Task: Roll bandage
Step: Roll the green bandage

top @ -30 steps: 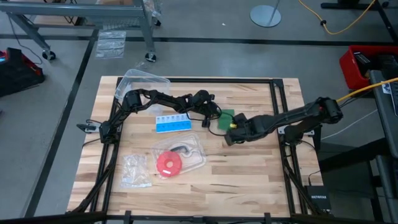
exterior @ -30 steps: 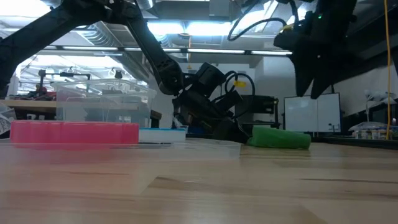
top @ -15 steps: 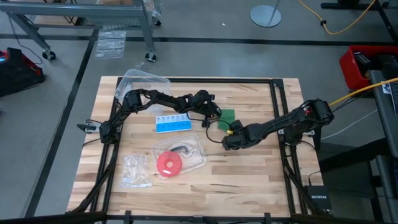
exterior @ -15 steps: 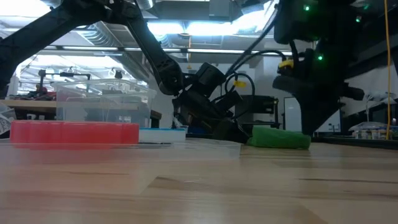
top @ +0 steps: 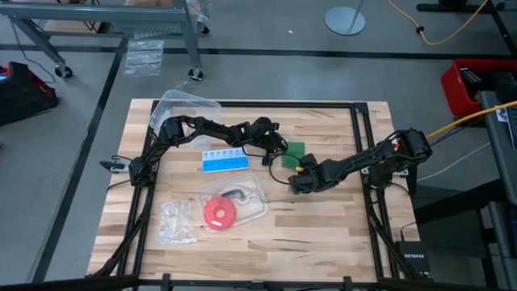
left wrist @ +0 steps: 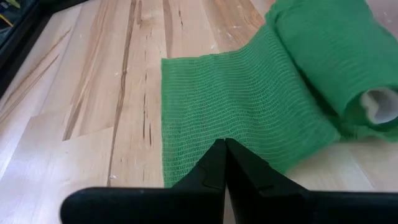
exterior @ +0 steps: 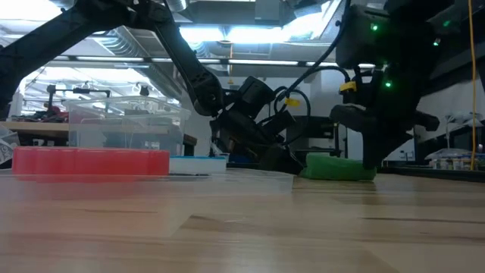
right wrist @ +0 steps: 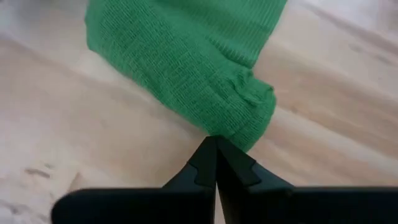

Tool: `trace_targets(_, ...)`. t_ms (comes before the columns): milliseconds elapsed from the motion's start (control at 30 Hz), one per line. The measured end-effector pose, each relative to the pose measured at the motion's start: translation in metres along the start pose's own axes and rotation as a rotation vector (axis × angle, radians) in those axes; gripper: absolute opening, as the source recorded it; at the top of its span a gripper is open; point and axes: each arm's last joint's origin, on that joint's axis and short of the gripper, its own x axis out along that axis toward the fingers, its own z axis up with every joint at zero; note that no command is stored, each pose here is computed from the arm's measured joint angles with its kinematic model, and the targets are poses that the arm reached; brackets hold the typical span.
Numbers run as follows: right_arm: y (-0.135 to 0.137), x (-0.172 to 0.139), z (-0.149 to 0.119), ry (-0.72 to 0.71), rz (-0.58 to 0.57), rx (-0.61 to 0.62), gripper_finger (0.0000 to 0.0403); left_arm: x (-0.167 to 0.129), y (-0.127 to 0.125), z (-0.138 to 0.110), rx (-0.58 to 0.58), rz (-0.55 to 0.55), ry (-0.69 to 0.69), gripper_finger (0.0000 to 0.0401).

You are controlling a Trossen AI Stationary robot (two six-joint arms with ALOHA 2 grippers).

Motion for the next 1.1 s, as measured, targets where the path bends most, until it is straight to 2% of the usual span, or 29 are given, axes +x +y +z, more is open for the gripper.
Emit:
trace_targets(567,-0.007,0.009,0.02,-0.118,-0.073,0.059,0.0004,0.0,0.0,0.0,0.0,0.0,0.0,0.0001)
trace_targets(867,-0.005,0.018,0.042,-0.164,-0.018,0.054,0.0005,0.0,0.0,0.0,0.001,0.002,-0.004,0.0001)
trace_targets(1100,-0.011,0.031,0.054,-0.181,-0.031,0.076,0.0005,0.0,0.001,0.001,0.005,0.01,-0.017,0.0001)
